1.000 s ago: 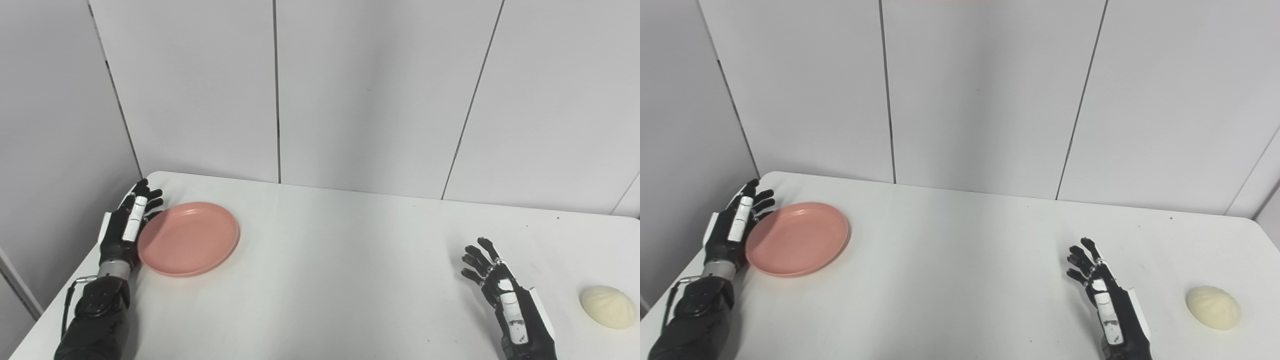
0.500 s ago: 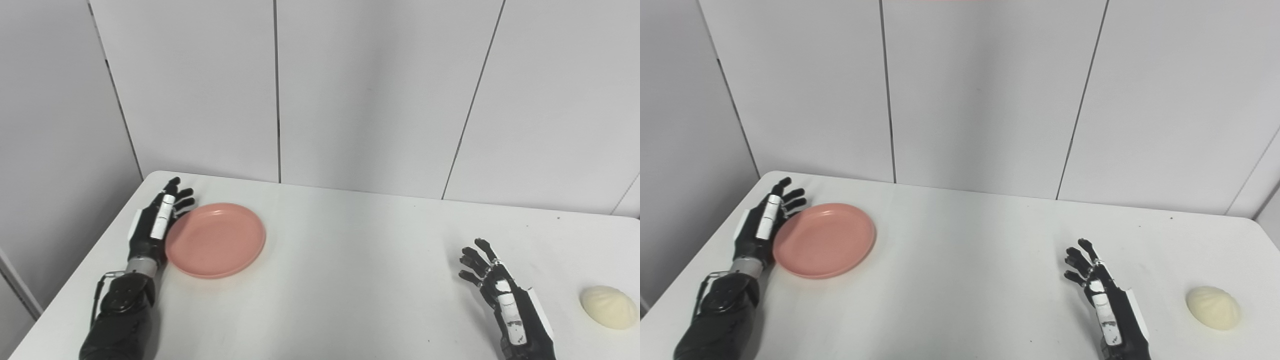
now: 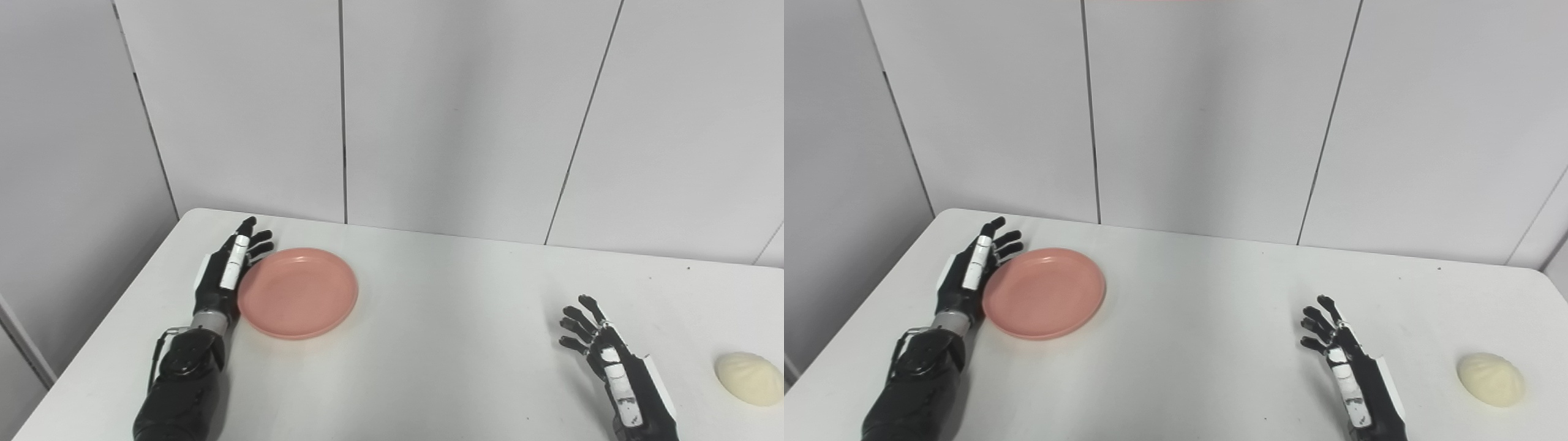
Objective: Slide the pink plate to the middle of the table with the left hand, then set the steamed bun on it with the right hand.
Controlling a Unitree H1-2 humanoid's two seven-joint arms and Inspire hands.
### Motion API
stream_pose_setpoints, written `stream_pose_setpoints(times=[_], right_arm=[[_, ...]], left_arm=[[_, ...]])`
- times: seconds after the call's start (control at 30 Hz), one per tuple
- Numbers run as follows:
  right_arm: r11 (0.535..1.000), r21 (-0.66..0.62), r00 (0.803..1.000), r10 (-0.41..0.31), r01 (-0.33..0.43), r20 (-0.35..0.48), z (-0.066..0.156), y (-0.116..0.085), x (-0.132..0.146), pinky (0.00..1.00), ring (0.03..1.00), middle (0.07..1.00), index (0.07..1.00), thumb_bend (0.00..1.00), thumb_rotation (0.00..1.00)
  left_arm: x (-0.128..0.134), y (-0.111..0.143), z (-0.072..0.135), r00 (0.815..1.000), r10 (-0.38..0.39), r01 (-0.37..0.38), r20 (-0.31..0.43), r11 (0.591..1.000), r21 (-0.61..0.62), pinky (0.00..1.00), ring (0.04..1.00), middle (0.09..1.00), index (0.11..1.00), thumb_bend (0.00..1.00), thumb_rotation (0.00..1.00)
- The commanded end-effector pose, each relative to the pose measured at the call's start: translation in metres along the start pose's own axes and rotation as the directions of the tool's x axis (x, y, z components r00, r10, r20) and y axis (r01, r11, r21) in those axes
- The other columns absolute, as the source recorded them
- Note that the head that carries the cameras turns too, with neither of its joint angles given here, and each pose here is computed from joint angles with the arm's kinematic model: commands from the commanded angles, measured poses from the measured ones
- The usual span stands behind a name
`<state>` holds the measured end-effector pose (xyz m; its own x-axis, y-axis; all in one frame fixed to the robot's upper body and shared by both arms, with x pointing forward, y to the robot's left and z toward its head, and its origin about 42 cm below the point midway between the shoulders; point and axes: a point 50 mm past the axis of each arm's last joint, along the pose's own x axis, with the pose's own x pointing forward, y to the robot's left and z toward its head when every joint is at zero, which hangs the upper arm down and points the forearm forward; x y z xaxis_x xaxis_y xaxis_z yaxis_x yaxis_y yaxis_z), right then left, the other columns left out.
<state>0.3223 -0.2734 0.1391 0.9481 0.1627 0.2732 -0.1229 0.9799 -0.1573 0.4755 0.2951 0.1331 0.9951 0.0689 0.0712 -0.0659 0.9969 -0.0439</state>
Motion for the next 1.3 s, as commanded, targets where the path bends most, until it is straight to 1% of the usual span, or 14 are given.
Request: stream_pose_setpoints(times=[0.0,0.17,0.27,0.33,0.43,0.53,0.67,0.77,0.83,0.97,1.03,1.1,1.2,1.27], right_arm=[[1.000,0.026,1.000,-0.012,0.012,-0.027,-0.010,0.011,-0.012,0.78,0.842,0.862,0.917,0.83,1.00],[1.000,0.024,0.999,-0.006,0.007,-0.032,-0.007,0.018,-0.010,0.79,0.844,0.863,0.916,0.83,1.00],[1.000,0.023,1.000,-0.002,0.003,-0.031,-0.004,0.023,-0.008,0.79,0.846,0.863,0.917,0.83,1.00],[1.000,0.019,1.000,0.001,0.000,-0.027,-0.002,0.028,-0.007,0.78,0.843,0.860,0.916,0.84,1.00],[1.000,0.009,1.000,0.009,-0.009,-0.025,0.002,0.036,-0.004,0.78,0.846,0.865,0.920,0.81,1.00],[1.000,0.000,1.000,0.013,-0.013,-0.024,0.005,0.043,-0.003,0.78,0.848,0.865,0.918,0.81,1.00],[1.000,-0.008,1.000,0.018,-0.018,-0.024,0.007,0.054,0.000,0.77,0.848,0.870,0.916,0.80,1.00],[1.000,-0.010,1.000,0.019,-0.019,-0.019,0.009,0.064,0.003,0.77,0.852,0.876,0.921,0.79,1.00],[1.000,-0.010,1.000,0.018,-0.018,-0.017,0.010,0.069,0.004,0.77,0.851,0.874,0.919,0.79,1.00],[1.000,-0.012,1.000,0.016,-0.016,-0.012,0.012,0.080,0.006,0.77,0.852,0.877,0.920,0.77,1.00],[1.000,-0.015,1.000,0.015,-0.016,-0.009,0.013,0.085,0.008,0.76,0.849,0.874,0.921,0.76,1.00],[1.000,-0.022,1.000,0.014,-0.014,-0.007,0.014,0.090,0.009,0.77,0.853,0.877,0.923,0.74,1.00],[0.999,-0.028,1.000,0.016,-0.016,-0.009,0.014,0.095,0.010,0.78,0.862,0.884,0.924,0.72,1.00],[0.999,-0.030,1.000,0.016,-0.017,-0.009,0.014,0.098,0.011,0.78,0.866,0.887,0.919,0.72,1.00]], left_arm=[[0.012,-0.033,0.013,0.996,-0.086,0.086,0.024,0.996,-0.026,0.75,0.803,0.799,0.858,0.87,0.85],[0.011,-0.051,0.008,0.993,-0.116,0.117,0.010,0.992,-0.053,0.74,0.811,0.806,0.881,0.88,0.85],[0.010,-0.058,0.008,0.991,-0.136,0.136,0.005,0.989,-0.059,0.74,0.810,0.796,0.868,0.89,0.85],[0.010,-0.062,0.009,0.989,-0.148,0.148,0.002,0.987,-0.067,0.73,0.810,0.793,0.860,0.89,0.84],[0.009,-0.067,0.010,0.986,-0.168,0.167,-0.005,0.983,-0.073,0.73,0.808,0.799,0.864,0.87,0.84],[0.008,-0.071,0.011,0.983,-0.185,0.184,-0.012,0.981,-0.069,0.73,0.806,0.804,0.870,0.86,0.86],[0.005,-0.077,0.012,0.979,-0.202,0.199,-0.029,0.976,-0.085,0.73,0.800,0.798,0.878,0.86,0.85],[0.005,-0.083,0.014,0.976,-0.218,0.213,-0.030,0.971,-0.108,0.76,0.803,0.792,0.880,0.87,0.84],[0.005,-0.085,0.014,0.974,-0.226,0.221,-0.029,0.968,-0.122,0.80,0.812,0.788,0.884,0.86,0.83],[0.003,-0.094,0.015,0.969,-0.247,0.240,-0.029,0.959,-0.150,0.82,0.826,0.804,0.886,0.84,0.82],[0.002,-0.099,0.016,0.968,-0.249,0.241,-0.029,0.958,-0.158,0.81,0.828,0.809,0.881,0.83,0.82],[0.001,-0.102,0.016,0.970,-0.241,0.234,-0.031,0.960,-0.151,0.77,0.815,0.797,0.887,0.81,0.82],[-0.001,-0.107,0.017,0.972,-0.234,0.228,-0.028,0.962,-0.152,0.77,0.814,0.798,0.890,0.81,0.83],[-0.003,-0.109,0.018,0.971,-0.236,0.230,-0.024,0.960,-0.157,0.79,0.820,0.805,0.896,0.80,0.83]])
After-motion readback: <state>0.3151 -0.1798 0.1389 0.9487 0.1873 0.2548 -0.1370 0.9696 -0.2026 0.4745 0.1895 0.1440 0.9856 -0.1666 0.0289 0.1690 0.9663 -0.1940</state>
